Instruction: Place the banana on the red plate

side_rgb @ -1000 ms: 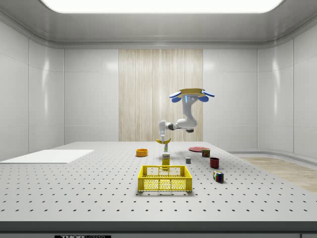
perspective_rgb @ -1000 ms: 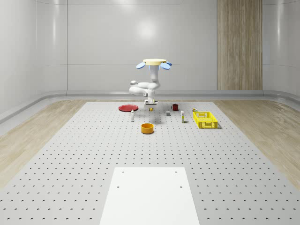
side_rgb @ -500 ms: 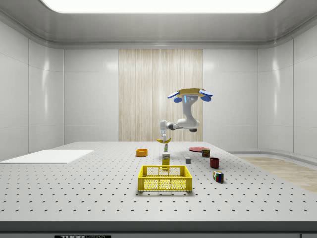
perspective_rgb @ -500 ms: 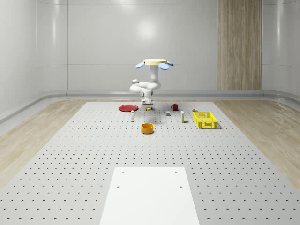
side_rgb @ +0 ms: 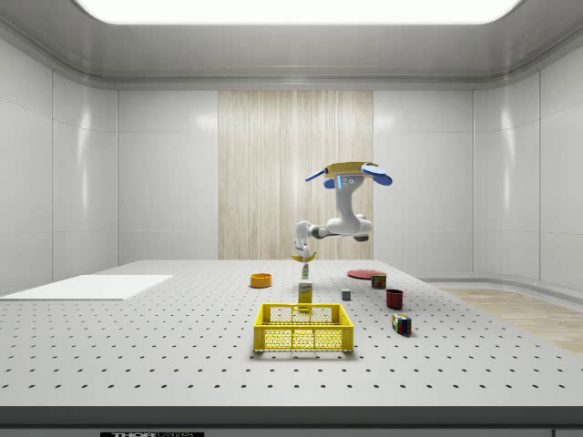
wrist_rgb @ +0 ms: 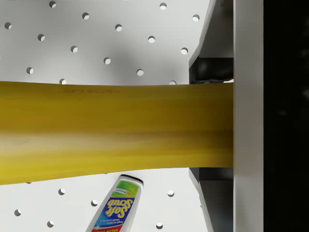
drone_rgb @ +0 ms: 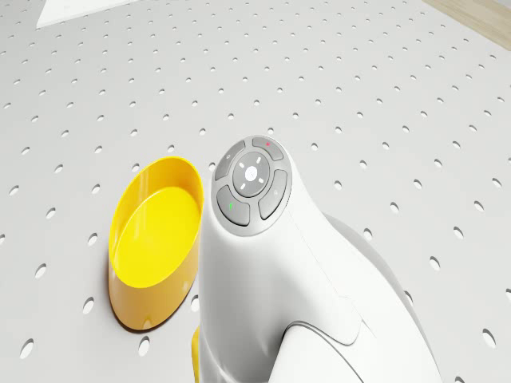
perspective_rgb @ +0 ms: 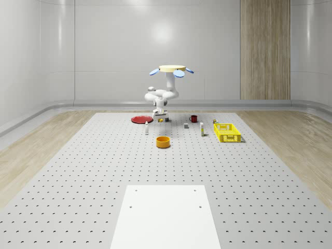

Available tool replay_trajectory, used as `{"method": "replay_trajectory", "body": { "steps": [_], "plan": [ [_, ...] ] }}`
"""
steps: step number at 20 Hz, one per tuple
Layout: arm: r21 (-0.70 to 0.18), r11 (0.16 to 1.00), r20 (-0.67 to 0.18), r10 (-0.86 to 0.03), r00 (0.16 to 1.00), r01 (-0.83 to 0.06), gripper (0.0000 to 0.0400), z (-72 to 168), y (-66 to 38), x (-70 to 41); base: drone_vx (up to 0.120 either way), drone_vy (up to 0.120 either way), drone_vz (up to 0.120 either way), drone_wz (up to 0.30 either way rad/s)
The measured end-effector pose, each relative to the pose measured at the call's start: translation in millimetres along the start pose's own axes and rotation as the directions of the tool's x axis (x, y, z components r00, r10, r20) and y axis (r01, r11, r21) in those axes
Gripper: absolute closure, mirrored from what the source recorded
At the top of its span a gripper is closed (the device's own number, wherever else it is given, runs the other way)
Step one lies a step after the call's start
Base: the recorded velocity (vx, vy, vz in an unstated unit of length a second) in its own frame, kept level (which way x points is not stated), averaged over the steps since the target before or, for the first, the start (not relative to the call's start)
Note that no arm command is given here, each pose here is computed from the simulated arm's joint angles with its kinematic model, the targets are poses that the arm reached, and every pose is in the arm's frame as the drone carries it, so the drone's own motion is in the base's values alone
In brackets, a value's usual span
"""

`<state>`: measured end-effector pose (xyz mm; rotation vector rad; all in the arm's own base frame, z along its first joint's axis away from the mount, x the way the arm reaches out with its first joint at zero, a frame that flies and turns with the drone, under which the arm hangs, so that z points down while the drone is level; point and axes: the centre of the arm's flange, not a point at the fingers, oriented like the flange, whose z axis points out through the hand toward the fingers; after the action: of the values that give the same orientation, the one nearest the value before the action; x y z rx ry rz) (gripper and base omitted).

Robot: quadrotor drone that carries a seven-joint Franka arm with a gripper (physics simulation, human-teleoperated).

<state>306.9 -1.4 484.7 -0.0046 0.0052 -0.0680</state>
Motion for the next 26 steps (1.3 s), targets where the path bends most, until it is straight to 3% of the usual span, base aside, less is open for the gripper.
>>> {"method": "replay_trajectory", "body": {
  "steps": [13,26],
  "plan": [
    [0.000,0.925,-0.002,-0.381,0.925,0.381,0.0210,-0.1,0.0,0.0,0.000,0.000,0.000,-0.300],
    [0.000,0.710,-0.003,-0.704,0.710,0.704,0.0210,-0.1,-0.1,0.1,0.000,0.000,0.000,-0.300]
  ]
}}
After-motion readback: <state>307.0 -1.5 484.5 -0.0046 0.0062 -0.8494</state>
